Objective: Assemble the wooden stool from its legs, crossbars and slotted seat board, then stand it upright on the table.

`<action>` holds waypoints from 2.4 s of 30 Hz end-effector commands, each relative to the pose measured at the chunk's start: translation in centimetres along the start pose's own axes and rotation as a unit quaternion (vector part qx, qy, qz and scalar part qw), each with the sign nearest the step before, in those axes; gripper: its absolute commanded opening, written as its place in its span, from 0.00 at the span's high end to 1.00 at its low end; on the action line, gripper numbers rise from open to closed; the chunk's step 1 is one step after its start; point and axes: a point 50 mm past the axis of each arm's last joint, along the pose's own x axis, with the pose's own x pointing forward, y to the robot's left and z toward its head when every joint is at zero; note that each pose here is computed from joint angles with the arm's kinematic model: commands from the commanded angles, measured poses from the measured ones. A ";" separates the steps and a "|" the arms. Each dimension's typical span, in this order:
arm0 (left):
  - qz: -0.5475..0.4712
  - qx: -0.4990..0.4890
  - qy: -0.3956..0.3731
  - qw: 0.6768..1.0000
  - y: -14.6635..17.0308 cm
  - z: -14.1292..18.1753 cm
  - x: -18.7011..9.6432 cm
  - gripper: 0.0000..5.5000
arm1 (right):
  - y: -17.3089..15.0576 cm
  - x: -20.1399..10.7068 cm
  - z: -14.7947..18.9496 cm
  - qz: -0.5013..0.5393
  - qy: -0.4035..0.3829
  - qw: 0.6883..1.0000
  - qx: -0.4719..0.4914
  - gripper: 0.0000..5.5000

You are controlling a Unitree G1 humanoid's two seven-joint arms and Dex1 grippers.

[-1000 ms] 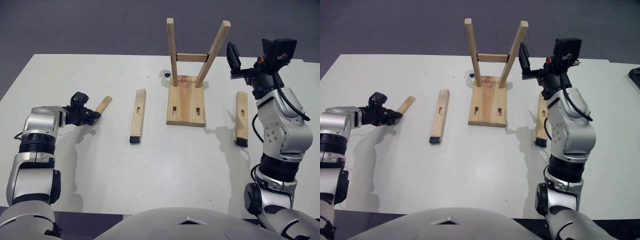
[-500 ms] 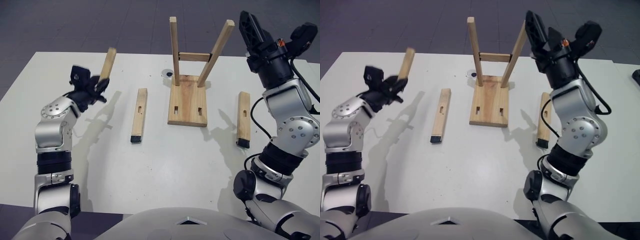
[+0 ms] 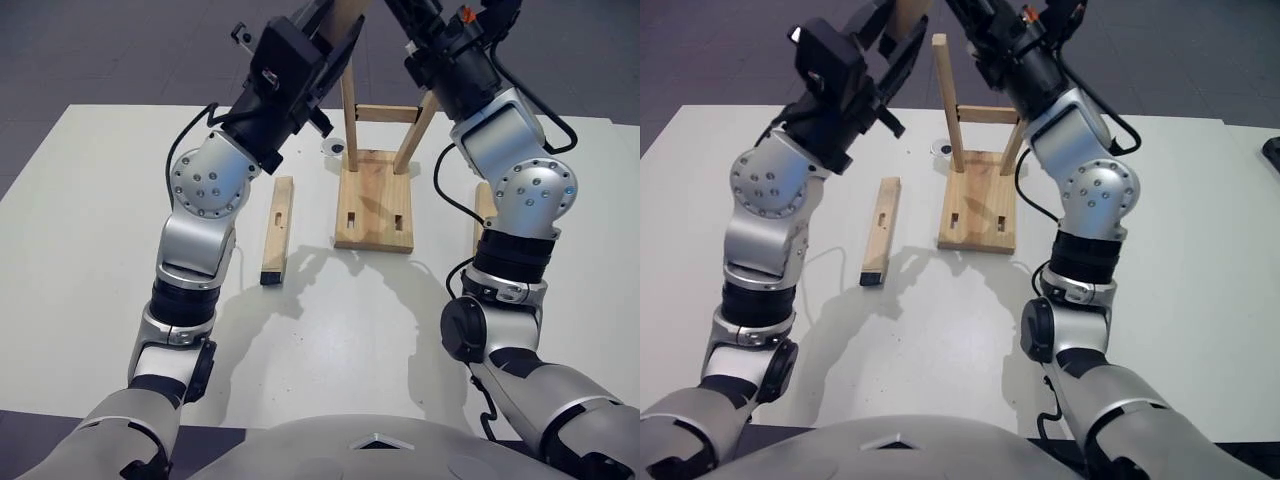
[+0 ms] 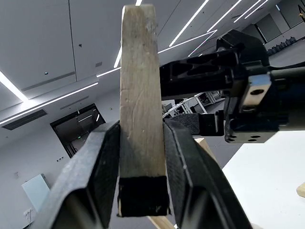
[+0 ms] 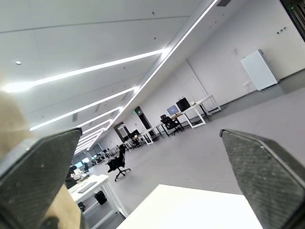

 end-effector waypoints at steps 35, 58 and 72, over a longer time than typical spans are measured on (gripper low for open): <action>-0.044 -0.014 0.017 0.999 -1.3 -1.2 0.9 0.76 | 4.5 -1.4 -0.1 0.096 -0.009 0.973 -0.210 0.22; -0.019 0.002 0.027 0.999 -0.5 -2.0 0.9 0.76 | 4.2 -1.9 -0.6 0.108 0.010 0.969 -0.222 0.84; -0.036 -0.001 0.043 0.998 -1.1 -2.4 0.7 0.61 | 4.1 -2.3 -1.1 0.107 0.015 0.972 -0.209 0.93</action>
